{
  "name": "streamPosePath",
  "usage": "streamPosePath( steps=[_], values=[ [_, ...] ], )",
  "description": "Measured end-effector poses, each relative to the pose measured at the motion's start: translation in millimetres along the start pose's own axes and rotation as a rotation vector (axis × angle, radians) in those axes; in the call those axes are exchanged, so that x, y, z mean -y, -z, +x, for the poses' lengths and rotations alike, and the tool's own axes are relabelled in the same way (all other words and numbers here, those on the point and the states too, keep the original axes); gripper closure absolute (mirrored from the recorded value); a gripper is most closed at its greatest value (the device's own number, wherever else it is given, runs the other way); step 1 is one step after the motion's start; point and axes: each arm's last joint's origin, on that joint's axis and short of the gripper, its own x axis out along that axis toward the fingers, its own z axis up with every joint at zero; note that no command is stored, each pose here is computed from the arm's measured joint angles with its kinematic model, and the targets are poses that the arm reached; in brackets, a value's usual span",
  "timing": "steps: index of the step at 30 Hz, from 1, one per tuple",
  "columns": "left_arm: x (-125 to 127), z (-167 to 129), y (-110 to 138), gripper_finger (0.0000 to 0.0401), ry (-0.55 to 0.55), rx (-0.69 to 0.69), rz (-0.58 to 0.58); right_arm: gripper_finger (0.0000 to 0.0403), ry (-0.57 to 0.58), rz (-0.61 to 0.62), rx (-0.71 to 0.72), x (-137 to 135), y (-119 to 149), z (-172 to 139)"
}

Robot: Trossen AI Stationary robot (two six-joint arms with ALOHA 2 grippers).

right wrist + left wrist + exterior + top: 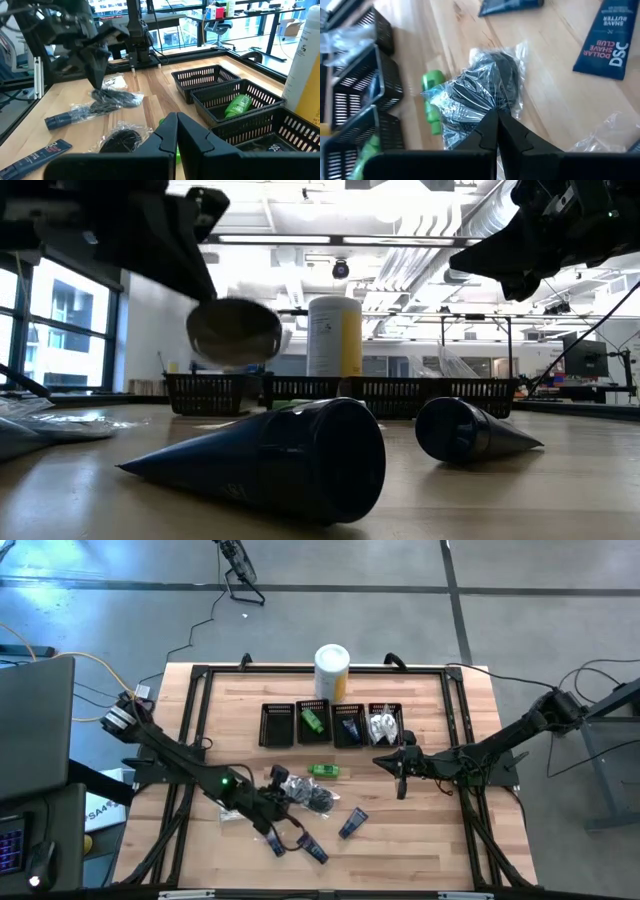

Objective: Pick & Place Travel size toiletries
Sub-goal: Put the middle hairbrush into the left black bin

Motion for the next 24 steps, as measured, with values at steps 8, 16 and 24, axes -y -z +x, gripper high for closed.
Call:
streamPosePath(
  steps=[8, 16, 24],
  values=[
    [-11.7, -18.3, -2.9, 0.0401, -0.052, 0.039, -0.006, 0.04, 0.0, 0.0, 0.0, 0.0, 0.0, 0.0],
    [-19.3, -30.4, -3.2, 0.0401, -0.093, 0.056, -0.016, 0.04, 0.0, -0.007, 0.0, 0.0, 0.0, 0.0],
    [-27.7, -30.8, -0.4, 0.0401, -0.147, 0.028, -0.004, 0.04, 0.0, -0.007, 0.0, 0.0, 0.0, 0.0]
  ],
)
